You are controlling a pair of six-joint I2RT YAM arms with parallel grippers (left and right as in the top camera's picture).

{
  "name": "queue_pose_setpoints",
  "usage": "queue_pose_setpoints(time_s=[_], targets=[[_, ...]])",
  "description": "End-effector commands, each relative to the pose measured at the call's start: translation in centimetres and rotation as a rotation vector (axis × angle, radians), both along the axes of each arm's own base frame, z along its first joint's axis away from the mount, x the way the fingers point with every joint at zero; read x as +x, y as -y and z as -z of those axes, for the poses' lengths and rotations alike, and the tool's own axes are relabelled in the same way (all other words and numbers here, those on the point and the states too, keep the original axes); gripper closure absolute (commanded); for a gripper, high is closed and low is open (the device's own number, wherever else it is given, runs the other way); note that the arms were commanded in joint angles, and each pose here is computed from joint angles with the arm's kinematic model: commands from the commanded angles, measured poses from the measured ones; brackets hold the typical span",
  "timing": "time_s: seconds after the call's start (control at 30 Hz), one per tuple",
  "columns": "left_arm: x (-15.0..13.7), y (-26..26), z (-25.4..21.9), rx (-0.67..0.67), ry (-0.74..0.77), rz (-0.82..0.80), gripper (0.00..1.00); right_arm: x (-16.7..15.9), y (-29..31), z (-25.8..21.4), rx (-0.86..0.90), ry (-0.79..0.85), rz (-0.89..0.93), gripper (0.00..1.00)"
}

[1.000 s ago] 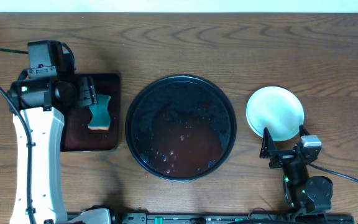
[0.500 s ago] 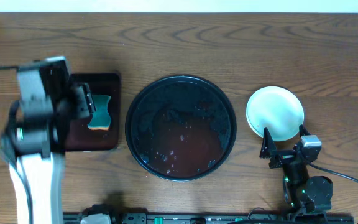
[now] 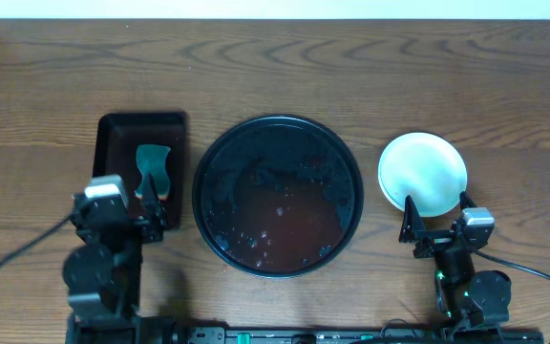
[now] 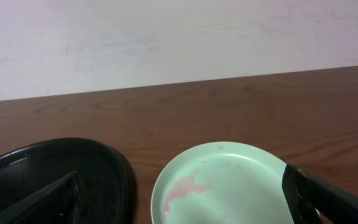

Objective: Clean dirty plates on tray and stack at the side

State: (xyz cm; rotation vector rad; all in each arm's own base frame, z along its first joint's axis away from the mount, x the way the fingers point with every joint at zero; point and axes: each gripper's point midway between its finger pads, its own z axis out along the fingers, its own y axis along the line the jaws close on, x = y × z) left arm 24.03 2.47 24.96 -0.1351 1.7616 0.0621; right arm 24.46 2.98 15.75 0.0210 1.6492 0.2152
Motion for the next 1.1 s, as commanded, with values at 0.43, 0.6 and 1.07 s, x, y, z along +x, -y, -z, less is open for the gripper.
queue_pose_setpoints(time_s=[0.43, 0.6, 1.07], targets=[[0.1, 0.4, 5.1, 0.022, 0.207, 0.023, 0.25, 0.0, 0.1, 0.1, 0.011, -0.002, 0.008, 0.01], [0.2, 0.4, 6.0, 0.063, 0.203, 0.027, 0.25, 0.0, 0.1, 0.1, 0.011, -0.002, 0.008, 0.01], [0.3, 0.4, 10.8, 0.115, 0.048, 0.04, 0.25, 0.0, 0.1, 0.1, 0.011, -0.002, 0.008, 0.01]])
